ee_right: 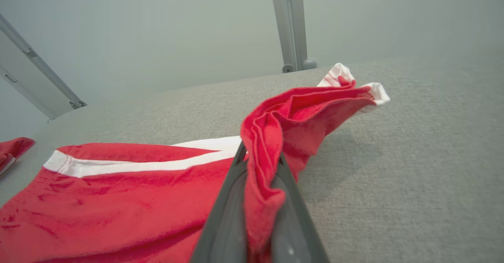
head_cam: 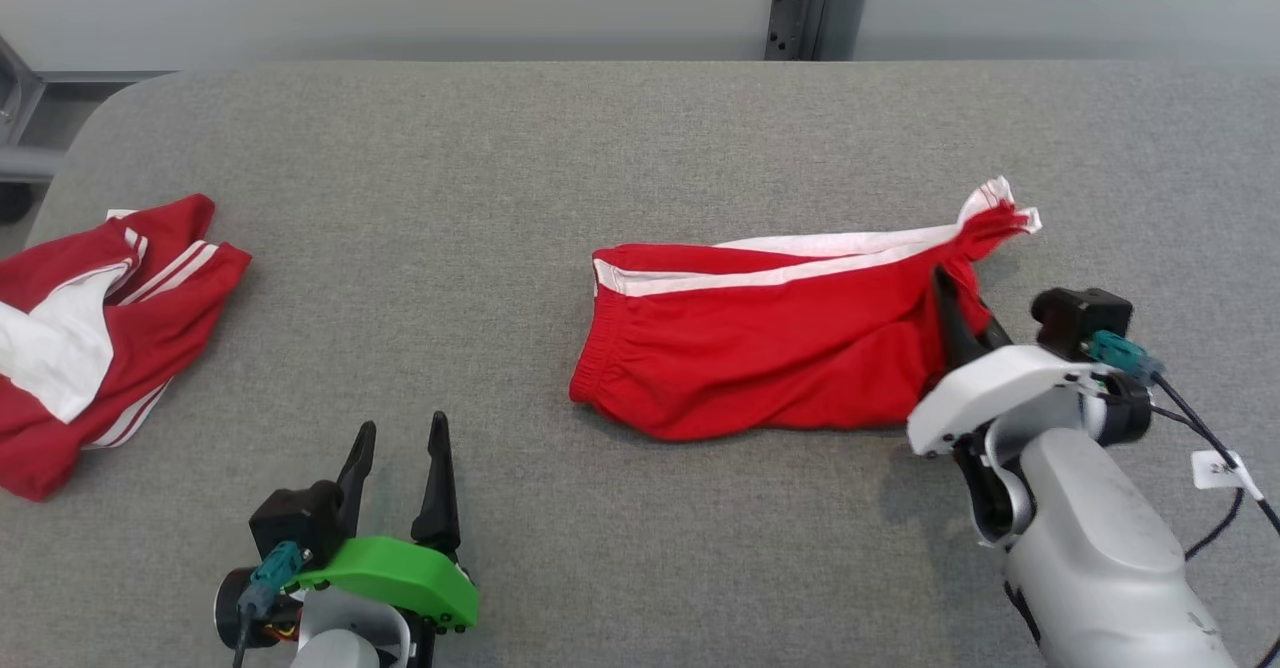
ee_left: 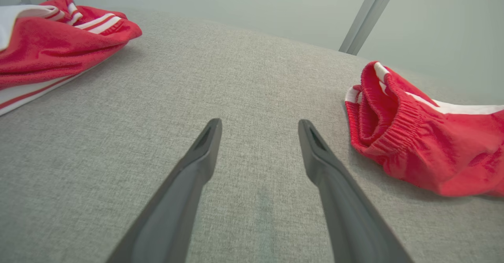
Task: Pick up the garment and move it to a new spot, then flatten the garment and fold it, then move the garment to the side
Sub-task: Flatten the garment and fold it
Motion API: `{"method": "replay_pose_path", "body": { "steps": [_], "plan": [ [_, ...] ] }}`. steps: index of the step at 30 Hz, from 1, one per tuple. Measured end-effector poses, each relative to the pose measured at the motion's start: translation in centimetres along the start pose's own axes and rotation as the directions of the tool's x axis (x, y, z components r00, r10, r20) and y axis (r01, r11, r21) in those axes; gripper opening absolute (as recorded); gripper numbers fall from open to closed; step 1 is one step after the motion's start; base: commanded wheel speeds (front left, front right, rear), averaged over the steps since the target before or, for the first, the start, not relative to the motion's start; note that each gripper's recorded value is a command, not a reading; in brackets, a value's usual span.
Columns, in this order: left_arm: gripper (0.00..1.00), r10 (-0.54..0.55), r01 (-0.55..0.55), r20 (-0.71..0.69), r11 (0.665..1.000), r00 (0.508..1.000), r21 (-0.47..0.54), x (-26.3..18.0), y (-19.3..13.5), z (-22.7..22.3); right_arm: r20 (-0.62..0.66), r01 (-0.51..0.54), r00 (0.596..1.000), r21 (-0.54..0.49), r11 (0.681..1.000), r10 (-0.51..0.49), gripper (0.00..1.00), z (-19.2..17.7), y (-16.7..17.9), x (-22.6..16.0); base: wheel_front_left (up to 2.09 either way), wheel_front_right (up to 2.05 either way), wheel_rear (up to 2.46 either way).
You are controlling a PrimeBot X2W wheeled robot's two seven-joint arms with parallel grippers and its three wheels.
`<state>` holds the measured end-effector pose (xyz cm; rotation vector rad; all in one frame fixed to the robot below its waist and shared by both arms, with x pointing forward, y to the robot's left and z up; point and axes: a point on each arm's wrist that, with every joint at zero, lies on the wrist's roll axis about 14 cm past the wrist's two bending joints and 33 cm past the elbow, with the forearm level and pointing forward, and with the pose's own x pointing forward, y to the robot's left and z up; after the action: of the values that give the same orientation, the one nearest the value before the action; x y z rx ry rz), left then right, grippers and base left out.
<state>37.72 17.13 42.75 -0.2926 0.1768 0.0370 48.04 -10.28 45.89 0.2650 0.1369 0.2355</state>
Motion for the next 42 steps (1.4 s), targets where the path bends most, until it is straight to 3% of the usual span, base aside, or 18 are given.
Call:
{"method": "replay_pose_path", "body": {
  "steps": [4,9,13,16,17,18,21,24,29,32,42],
  "plan": [
    [1.00,0.017,-0.017,0.001,1.000,1.000,-0.004,-0.7,0.5,0.0,0.060,-0.186,0.981,-0.017,0.982,0.186,0.00,2.1,6.7,1.2,0.00,0.00,0.00],
    [1.00,0.033,-0.033,0.004,0.999,0.999,-0.010,-1.3,1.0,0.0,0.013,-0.401,0.916,-0.011,0.916,0.401,0.00,0.8,14.6,0.5,0.00,0.00,0.00],
    [1.00,0.048,-0.048,0.005,0.999,0.999,-0.010,-1.9,1.4,0.0,-0.052,-0.512,0.857,0.018,0.859,0.512,0.00,-1.4,18.7,-0.8,0.00,0.00,0.00],
    [1.00,0.064,-0.064,0.007,0.998,0.998,-0.010,-2.3,2.0,0.1,-0.092,-0.548,0.829,0.057,0.834,0.551,0.04,-2.8,20.3,-1.5,0.00,0.00,0.00],
    [1.00,0.069,-0.069,0.008,0.998,0.998,-0.010,-2.4,2.1,0.1,-0.101,-0.552,0.826,0.062,0.832,0.555,0.45,-3.1,20.4,-1.7,0.00,0.00,0.00],
    [1.00,0.072,-0.072,0.009,0.997,0.997,-0.007,-2.4,2.2,0.1,-0.110,-0.551,0.825,0.068,0.832,0.555,1.00,-3.5,20.4,-1.7,0.00,0.00,0.00],
    [1.00,0.077,-0.077,0.012,0.997,0.997,0.005,-2.4,2.3,0.3,-0.118,-0.531,0.835,0.079,0.843,0.537,1.00,-3.7,19.8,-1.6,0.00,0.00,0.00],
    [1.00,0.069,-0.069,0.016,0.997,0.997,0.014,-2.0,2.1,0.4,-0.061,-0.477,0.875,0.063,0.877,0.480,1.00,-1.8,17.9,-0.5,0.00,0.00,0.00],
    [1.00,0.045,-0.046,0.023,0.999,0.999,0.026,-1.0,1.2,0.7,0.006,-0.311,0.950,0.045,0.949,0.311,1.00,-0.2,11.7,0.0,0.00,0.00,0.00],
    [1.00,0.029,-0.030,0.027,0.999,0.999,0.036,-0.4,0.7,0.8,0.031,-0.222,0.975,0.015,0.975,0.222,1.00,0.4,8.3,-0.5,0.00,0.00,0.00],
    [1.00,-0.034,0.032,0.024,0.996,0.999,0.084,1.1,-1.3,0.8,0.058,0.004,0.998,-0.048,0.999,-0.001,1.00,0.5,0.3,-4.1,0.00,0.00,0.00]
  ]
}}
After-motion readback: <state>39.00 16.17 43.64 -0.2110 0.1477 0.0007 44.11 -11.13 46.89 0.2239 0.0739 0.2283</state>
